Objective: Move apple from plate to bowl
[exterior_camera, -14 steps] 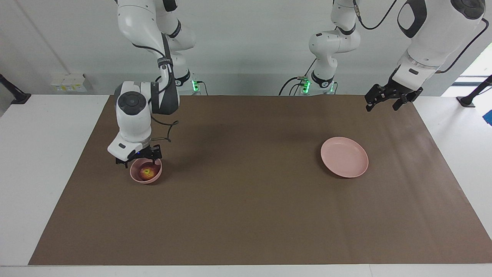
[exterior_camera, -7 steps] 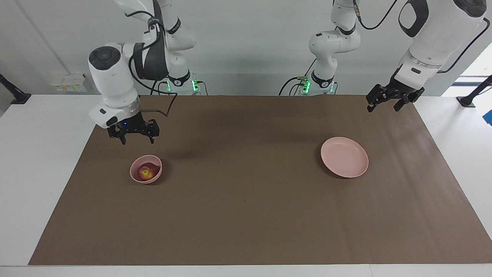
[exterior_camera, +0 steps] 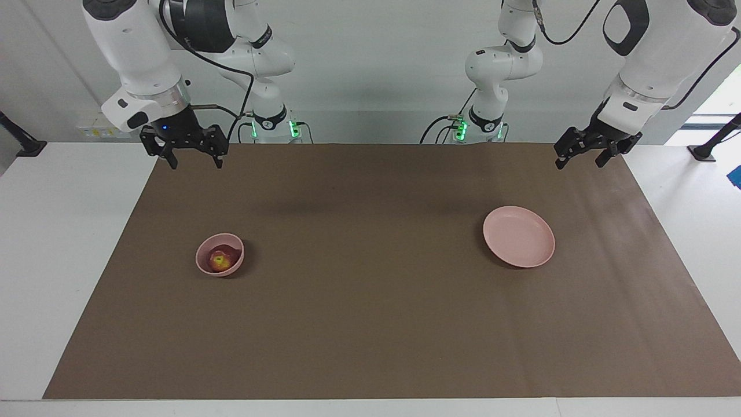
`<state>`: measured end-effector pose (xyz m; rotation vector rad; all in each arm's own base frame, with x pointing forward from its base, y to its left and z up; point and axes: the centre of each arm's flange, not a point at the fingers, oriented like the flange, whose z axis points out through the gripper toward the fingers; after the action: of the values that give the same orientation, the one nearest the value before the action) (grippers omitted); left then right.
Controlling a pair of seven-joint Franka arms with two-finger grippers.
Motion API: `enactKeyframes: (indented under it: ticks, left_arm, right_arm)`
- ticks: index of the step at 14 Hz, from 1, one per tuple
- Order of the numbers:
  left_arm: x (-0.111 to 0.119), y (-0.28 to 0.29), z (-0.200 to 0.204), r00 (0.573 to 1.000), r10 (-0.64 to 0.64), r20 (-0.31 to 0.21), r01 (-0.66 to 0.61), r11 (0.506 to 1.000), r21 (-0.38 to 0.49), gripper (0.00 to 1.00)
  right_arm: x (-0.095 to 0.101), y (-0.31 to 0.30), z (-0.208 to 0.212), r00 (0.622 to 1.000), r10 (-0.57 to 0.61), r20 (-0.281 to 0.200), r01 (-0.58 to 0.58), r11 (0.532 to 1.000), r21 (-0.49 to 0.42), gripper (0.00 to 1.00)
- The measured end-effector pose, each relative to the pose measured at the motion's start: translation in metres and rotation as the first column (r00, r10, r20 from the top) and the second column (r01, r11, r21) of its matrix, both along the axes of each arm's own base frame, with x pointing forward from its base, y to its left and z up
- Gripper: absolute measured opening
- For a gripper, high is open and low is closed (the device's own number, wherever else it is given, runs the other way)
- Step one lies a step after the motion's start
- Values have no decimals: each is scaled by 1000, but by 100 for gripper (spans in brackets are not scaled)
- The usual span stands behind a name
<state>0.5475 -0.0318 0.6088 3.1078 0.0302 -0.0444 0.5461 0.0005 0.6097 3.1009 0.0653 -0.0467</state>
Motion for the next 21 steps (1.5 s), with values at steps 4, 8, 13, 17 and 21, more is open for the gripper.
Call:
enactKeyframes:
  ticks: [4,8,13,17,21]
  left_arm:
    - [0,0,0,1000,0,0,0,1000,0,100]
    - [0,0,0,1000,0,0,0,1000,0,100]
    - [0,0,0,1000,0,0,0,1000,0,100]
    - [0,0,0,1000,0,0,0,1000,0,100]
    - [1,9,7,1000,10,26,-10,1000,-1,100]
  right_arm:
    - [-11,-1,31,1000,-1,15,1,1000,4,100]
    - [-20,-1,45,999,-1,35,0,1000,9,100]
    - [-22,0,44,1000,1,21,-2,1000,9,100]
    - [-22,-3,43,1000,-4,12,4,1000,9,100]
    - [-24,-5,42,1000,-7,6,7,1000,9,100]
